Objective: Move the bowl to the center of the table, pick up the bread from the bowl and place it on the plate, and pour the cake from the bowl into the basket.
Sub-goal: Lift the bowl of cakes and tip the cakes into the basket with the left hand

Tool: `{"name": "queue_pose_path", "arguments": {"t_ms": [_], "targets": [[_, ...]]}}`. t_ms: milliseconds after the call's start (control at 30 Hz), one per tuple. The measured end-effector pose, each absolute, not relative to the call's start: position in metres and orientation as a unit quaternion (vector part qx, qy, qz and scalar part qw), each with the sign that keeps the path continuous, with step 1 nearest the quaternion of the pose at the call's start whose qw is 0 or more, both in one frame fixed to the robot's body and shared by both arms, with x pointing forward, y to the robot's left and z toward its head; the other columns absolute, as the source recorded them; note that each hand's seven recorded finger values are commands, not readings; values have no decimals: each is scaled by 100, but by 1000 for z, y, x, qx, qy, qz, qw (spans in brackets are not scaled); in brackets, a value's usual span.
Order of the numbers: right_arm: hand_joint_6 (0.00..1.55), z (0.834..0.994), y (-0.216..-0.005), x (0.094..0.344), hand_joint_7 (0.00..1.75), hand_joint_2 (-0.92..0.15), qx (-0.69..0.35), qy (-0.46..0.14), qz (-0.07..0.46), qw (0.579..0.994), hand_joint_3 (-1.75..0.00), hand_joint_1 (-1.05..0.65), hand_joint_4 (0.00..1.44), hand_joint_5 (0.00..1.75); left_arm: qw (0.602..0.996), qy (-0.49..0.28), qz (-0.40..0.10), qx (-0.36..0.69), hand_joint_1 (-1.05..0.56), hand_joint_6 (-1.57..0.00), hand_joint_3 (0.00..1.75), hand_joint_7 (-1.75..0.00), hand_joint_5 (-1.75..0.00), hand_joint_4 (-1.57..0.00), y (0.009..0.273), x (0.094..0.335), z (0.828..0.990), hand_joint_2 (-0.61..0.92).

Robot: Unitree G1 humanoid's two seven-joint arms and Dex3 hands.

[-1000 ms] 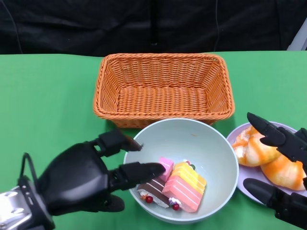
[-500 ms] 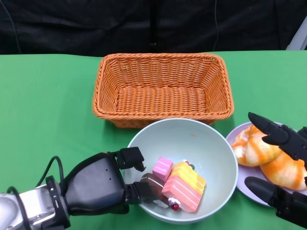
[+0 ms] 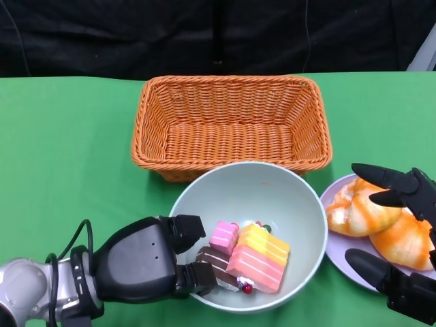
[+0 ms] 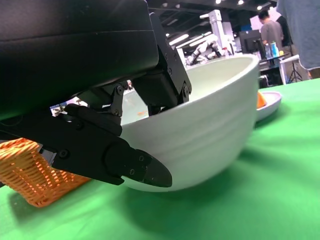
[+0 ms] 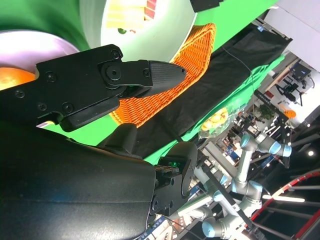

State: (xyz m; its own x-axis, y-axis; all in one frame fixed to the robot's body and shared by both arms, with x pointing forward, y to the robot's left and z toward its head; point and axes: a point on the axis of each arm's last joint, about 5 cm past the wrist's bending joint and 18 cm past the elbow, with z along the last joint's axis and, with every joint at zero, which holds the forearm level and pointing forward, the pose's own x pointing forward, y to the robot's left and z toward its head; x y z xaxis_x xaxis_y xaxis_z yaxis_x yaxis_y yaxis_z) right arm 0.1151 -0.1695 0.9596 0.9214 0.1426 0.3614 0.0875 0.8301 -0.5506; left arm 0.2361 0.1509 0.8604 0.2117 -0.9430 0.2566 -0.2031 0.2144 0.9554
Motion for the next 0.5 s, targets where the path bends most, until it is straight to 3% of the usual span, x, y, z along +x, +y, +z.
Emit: {"name": "queue_pose_path", "arguments": {"t_ms": [133, 233, 367, 500], "targets": [[0, 960, -167, 114, 94, -80, -274, -229, 4, 934, -49, -36, 2, 129, 566, -544, -325, 527, -28, -82, 1, -150, -175, -93, 156, 234, 869, 84], [0, 959, -165, 115, 101, -72, -252, -244, -3, 937, -65, -35, 0, 139, 569, -536, -332, 528, -27, -76, 1, -162, -175, -95, 160, 229, 876, 85], [0, 955, -165, 116, 110, -63, -243, -256, -8, 936, -83, -35, 3, 144, 586, -510, -337, 532, -29, -85, 1, -142, -175, -96, 170, 220, 890, 84], [0, 952, -164, 117, 116, -58, -241, -261, -8, 935, -91, -31, 8, 143, 600, -490, -334, 537, -26, -87, 1, -146, -175, -95, 179, 213, 902, 84]]}}
